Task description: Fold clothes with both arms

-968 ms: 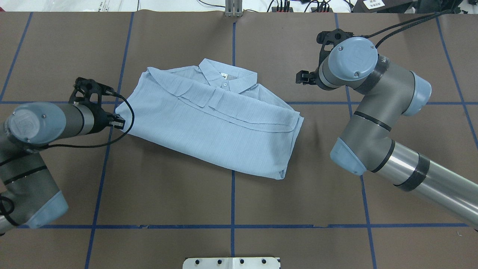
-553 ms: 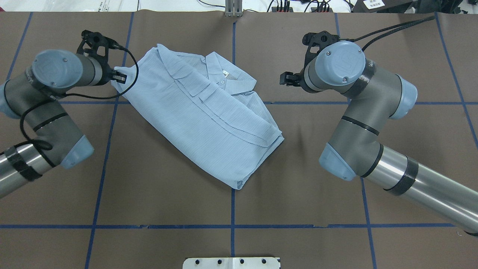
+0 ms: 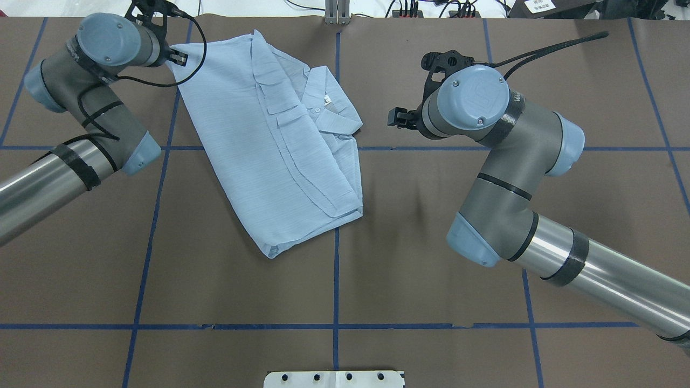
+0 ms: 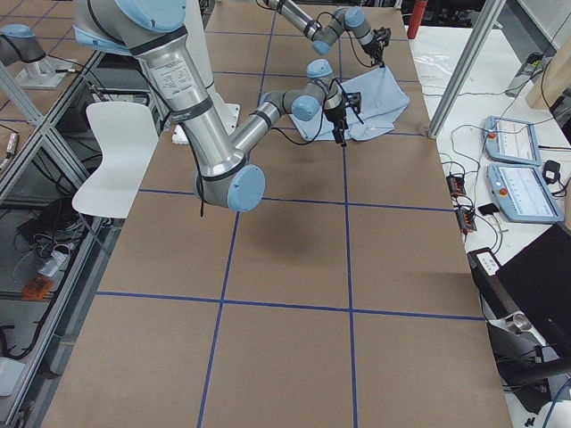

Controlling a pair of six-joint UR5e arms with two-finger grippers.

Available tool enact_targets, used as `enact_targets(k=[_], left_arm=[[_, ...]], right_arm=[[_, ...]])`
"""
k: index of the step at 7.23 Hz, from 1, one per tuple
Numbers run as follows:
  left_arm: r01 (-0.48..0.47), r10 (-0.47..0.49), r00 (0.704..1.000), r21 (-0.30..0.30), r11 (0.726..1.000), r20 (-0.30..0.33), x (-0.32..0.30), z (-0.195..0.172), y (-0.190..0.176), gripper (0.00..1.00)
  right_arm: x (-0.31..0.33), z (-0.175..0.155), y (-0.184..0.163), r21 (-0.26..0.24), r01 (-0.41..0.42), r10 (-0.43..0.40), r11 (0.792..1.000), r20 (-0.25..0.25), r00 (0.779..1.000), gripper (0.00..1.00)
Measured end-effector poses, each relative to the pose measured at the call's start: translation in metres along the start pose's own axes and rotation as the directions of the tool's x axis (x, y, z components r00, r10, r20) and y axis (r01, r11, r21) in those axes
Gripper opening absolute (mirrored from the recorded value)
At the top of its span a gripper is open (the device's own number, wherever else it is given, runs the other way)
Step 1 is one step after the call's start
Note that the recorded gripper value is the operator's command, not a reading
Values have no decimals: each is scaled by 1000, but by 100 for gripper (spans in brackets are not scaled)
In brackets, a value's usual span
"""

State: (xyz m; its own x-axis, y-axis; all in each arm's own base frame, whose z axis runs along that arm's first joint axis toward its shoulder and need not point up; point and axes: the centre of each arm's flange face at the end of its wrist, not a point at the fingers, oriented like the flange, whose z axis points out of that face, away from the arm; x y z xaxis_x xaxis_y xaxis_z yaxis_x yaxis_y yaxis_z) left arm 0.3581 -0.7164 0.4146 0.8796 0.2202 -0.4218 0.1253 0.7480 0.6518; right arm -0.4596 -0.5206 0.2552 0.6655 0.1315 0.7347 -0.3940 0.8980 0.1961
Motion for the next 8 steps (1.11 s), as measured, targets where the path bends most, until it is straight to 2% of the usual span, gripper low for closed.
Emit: enact_targets(k=[1, 2, 3, 4, 5, 6, 8], left_arm=[[-44, 45, 999, 31, 999, -21, -18, -1, 1, 100], [-65, 68, 994, 37, 997, -87, -27, -5, 16, 100], [-73, 76, 984, 25, 997, -159, -30, -13, 30, 100], [-73, 76, 977, 22, 997, -197, -33, -21, 41, 100], [-70, 73, 975, 21, 997, -212, -36, -27, 48, 100], [-67, 70, 974, 21, 998, -216, -39, -30, 52, 100], [-65, 68, 974, 20, 998, -217, -41, -31, 55, 100]], right_arm=[[-13, 3, 1, 4, -39, 39, 999, 4, 999, 100], [-38, 12, -1, 24, -103, 103, 994, 0, 995, 98], [-71, 24, -7, 52, -182, 182, 982, -6, 983, 96], [-107, 37, -12, 81, -280, 281, 957, 2, 960, 94], [-137, 53, -13, 106, -372, 372, 922, 22, 928, 93], [-154, 72, -10, 125, -425, 424, 896, 35, 905, 91], [-163, 102, -4, 148, -450, 450, 881, 38, 892, 80]])
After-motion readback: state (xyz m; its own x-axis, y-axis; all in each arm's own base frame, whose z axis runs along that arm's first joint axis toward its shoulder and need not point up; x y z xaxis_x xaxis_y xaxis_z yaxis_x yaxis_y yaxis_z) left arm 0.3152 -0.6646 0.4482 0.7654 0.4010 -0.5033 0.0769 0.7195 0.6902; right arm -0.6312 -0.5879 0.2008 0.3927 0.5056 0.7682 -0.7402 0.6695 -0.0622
